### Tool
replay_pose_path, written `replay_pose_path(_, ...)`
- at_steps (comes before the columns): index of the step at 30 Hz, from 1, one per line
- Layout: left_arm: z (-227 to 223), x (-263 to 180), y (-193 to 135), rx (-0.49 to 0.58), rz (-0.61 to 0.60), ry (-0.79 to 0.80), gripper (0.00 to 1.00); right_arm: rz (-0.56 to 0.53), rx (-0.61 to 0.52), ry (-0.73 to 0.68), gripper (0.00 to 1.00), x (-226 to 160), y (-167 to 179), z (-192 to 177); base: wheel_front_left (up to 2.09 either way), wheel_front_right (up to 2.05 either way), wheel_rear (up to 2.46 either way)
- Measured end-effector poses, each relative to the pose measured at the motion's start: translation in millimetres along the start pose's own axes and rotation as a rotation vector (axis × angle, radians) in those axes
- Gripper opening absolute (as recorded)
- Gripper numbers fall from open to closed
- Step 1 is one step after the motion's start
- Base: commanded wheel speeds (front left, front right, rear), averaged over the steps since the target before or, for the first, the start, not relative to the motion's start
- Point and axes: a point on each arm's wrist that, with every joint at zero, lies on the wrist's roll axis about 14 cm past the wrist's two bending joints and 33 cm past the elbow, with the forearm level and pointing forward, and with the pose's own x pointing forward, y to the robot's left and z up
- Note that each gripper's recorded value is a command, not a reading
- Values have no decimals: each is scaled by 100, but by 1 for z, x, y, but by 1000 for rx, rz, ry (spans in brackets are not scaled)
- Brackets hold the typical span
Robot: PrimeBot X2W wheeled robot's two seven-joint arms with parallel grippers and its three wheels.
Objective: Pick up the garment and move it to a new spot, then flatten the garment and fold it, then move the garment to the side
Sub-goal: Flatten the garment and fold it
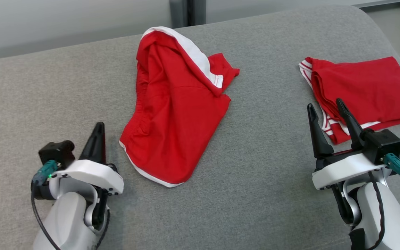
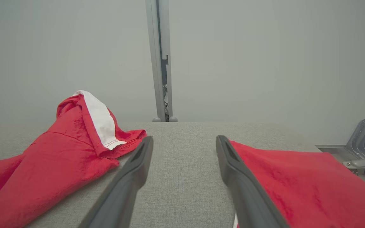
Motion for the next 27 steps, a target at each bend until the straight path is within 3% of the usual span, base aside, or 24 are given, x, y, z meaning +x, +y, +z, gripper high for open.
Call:
replay_pose_path(7,19,-7,20,-3,49,-61,0,40,3,-4,100,7,15,0,0,0,0)
replay_pose_path(15,52,-19,27,79,46,-163,0,77,5,-31,100,12,28,7,0,0,0)
replay_pose_path(20,80,-45,35,115,64,-261,0,106,10,-71,100,13,38,19,0,0,0)
replay_pose_path(27,100,-93,43,83,107,-366,0,144,37,-103,100,3,56,27,0,0,0)
